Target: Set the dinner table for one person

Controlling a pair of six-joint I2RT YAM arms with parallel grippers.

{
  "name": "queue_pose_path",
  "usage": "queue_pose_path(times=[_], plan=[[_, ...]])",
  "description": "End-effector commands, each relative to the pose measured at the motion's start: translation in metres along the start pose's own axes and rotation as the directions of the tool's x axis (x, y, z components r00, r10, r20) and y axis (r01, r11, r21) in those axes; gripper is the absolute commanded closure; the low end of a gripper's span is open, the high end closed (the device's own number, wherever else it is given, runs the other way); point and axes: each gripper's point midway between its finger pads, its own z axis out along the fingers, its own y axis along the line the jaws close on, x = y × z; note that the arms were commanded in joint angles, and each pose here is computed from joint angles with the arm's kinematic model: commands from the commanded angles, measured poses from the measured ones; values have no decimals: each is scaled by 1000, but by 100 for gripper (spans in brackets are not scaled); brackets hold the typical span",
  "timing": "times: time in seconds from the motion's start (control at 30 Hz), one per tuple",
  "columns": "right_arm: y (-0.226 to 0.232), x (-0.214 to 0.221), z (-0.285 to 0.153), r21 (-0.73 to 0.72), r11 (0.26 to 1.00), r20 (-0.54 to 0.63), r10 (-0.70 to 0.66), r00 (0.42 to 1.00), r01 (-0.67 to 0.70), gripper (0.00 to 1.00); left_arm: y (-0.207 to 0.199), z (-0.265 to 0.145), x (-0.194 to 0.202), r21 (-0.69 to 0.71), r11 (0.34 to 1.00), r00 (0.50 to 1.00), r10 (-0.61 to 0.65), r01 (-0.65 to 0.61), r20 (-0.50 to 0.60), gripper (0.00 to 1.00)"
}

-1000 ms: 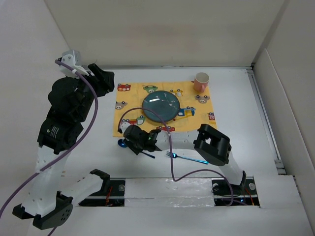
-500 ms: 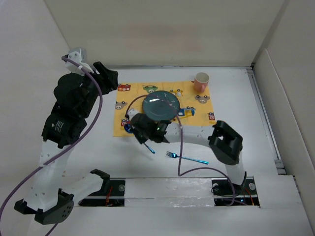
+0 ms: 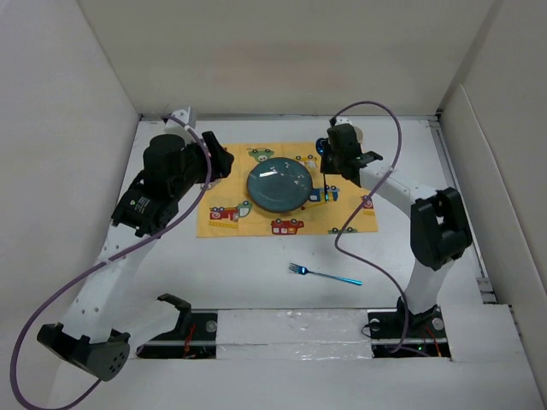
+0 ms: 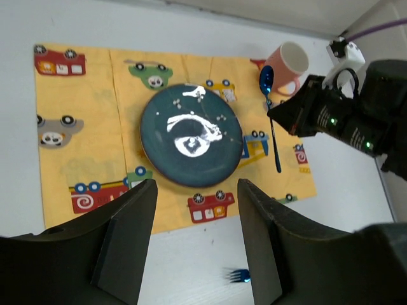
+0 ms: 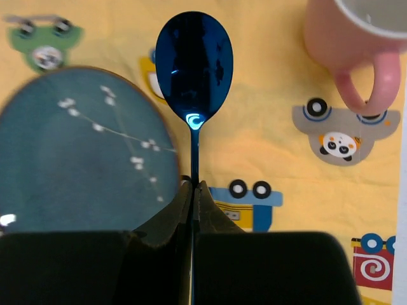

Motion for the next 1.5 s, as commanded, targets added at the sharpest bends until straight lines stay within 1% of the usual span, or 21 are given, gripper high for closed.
queue_pose_path(times=[0.0,0.4,0.43,0.47,0.6,0.83,0.9,0.93,0.97,1.0,1.03,1.07,1.1,1.13,1.2,1.23,1.27,1.3,1.37,1.4,1.47], plan=[[-9,11,17,-7,1000,-62,-10,998,9,100,-11,2,7,69,997,1000,-23,23,-4,50],[-45,38,59,104,995,-183,25,983,-6,100,-9,17,14,64,998,999,-18,20,-29,50],[-47,42,62,123,992,-196,35,980,-10,96,-9,19,16,64,998,999,-18,20,-34,50],[-47,41,62,123,992,-194,36,980,-12,96,-9,19,16,64,998,999,-18,20,-34,50],[-53,46,64,133,991,-203,44,978,-17,76,-9,21,17,62,998,999,-18,20,-38,50],[-55,38,57,129,991,-194,49,980,-24,70,-7,22,19,53,998,999,-19,21,-41,50],[-50,21,40,112,993,-156,55,986,-38,70,-7,22,18,53,998,999,-19,21,-41,50],[-48,26,32,110,993,-158,53,986,-35,70,-7,21,17,53,998,999,-19,21,-41,50],[-44,6,11,90,995,-105,59,993,-50,70,-8,21,16,55,998,999,-19,21,-37,50],[-38,4,0,68,997,-88,51,995,-45,70,-9,21,15,56,998,999,-21,23,-35,50],[-37,2,-12,53,998,-75,48,996,-44,73,-9,21,14,59,998,999,-21,23,-33,50],[-24,28,-23,-2,1000,-126,4,992,-4,78,-10,19,14,62,998,999,-21,23,-31,51],[-12,21,-51,-64,998,-92,-12,996,6,92,-11,19,12,66,998,999,-23,25,-27,52],[5,45,-78,-139,990,-125,-55,991,37,100,-13,19,10,72,997,1000,-23,25,-21,58],[20,92,-99,-208,977,-245,-103,964,52,100,-13,20,9,73,997,1000,-22,23,-18,65],[29,98,-125,-244,968,-247,-117,962,56,100,-14,19,5,74,997,1000,-20,20,-10,70],[44,131,-144,-287,956,-314,-152,937,59,100,-15,19,2,76,997,1000,-18,19,-4,80],[42,152,-162,-286,956,-376,-171,911,62,100,-15,19,-1,72,997,1000,-17,17,3,84],[45,175,-190,-278,960,-428,-157,890,36,100,-19,17,-11,80,997,1000,-15,13,25,94],[42,203,-207,-277,959,-493,-199,847,64,99,-19,19,-13,76,997,999,-12,10,32,95],[31,217,-219,-217,974,-534,-178,826,69,86,-23,18,-22,85,996,999,-7,2,54,95]])
